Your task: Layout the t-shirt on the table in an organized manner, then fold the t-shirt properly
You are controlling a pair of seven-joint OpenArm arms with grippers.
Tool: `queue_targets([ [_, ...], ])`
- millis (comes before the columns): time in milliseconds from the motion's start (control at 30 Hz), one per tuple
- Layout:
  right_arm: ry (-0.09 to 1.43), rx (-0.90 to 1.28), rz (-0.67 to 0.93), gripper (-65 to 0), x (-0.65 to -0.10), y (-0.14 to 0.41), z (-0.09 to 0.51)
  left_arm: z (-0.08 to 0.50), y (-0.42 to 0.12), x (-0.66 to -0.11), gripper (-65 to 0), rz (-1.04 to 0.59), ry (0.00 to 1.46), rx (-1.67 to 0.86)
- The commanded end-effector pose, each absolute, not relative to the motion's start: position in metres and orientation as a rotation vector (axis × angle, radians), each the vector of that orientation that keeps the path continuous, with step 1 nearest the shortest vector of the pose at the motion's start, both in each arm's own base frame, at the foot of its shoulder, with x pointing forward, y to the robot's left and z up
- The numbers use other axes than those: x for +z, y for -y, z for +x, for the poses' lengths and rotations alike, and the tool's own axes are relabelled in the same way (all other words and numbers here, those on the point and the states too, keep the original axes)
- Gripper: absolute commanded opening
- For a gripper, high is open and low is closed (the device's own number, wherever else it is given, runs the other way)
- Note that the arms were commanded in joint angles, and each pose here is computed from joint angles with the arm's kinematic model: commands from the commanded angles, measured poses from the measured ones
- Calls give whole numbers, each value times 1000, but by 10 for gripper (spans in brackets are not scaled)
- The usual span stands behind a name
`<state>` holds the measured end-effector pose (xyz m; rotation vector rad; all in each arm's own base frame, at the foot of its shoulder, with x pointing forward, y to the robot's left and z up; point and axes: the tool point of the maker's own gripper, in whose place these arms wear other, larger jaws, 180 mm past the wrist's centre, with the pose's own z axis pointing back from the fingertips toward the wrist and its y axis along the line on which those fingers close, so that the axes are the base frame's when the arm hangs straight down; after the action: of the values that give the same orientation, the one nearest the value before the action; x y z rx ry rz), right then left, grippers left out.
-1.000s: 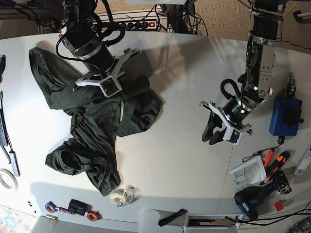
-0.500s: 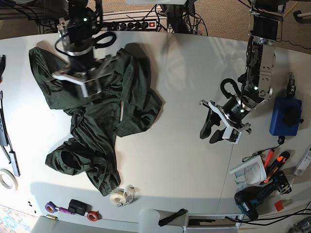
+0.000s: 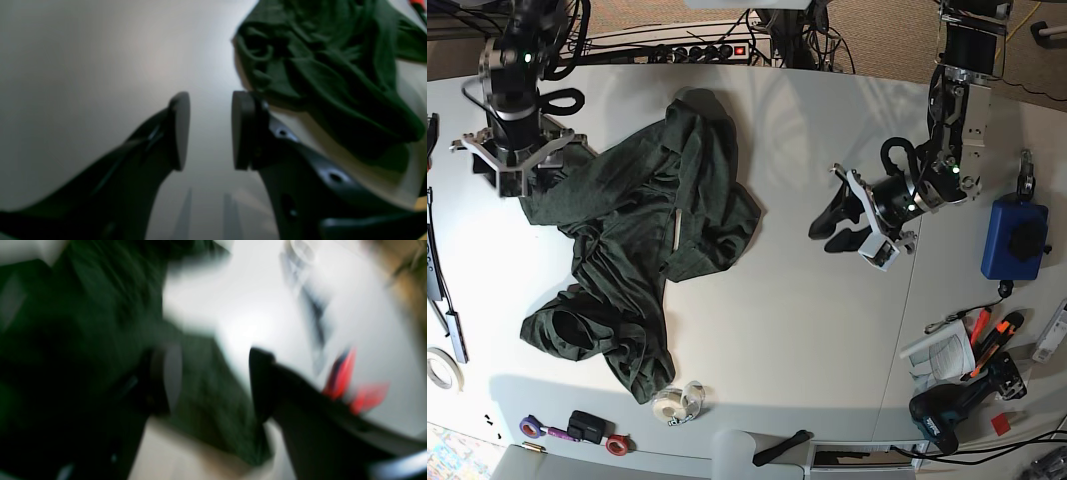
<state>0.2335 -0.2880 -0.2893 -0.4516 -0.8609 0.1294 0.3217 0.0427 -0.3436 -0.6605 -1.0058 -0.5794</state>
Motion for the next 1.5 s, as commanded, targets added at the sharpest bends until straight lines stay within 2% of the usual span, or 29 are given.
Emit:
queue_targets([
  [0, 880, 124, -469, -325, -287, 295, 239, 325, -39, -327, -428, -707, 1056, -576],
  [267, 719, 115, -296, -326, -351, 292, 245, 300, -40, -351, -428, -729, 979, -511],
  [400, 663, 114, -292, -326, -360, 293, 237, 297, -42, -359, -427, -716, 959, -459],
  [600, 664, 115, -291, -326, -360, 293, 237, 291, -13, -350, -400, -845, 944, -398],
  [767, 663, 115, -291, -326, -360, 293, 237, 265, 31, -355, -400, -929, 858, -483],
  [900, 663, 115, -291, -326, -360, 293, 237, 253, 62, -365, -369, -909, 794, -558],
  [1000, 661, 114, -291, -326, -360, 293, 236, 247, 75, -370, -368, -877, 770, -610],
  [1167, 661, 115, -291, -326, -361, 293, 236, 237, 96, -366, -371, -921, 758, -641],
  [1200, 661, 115, -291, -326, -361, 293, 236, 237, 100, -363, -399, -932, 765, -634],
  [1233, 661, 114, -291, -326, -361, 293, 236, 239, 104, -359, -465, -945, 782, -624],
  [1300, 660, 112, -289, -326, -361, 292, 236, 245, 108, -348, -650, -974, 837, -598],
  [1467, 658, 110, -283, -326, -361, 291, 236, 281, 111, -310, -650, -1000, 1000, -592],
])
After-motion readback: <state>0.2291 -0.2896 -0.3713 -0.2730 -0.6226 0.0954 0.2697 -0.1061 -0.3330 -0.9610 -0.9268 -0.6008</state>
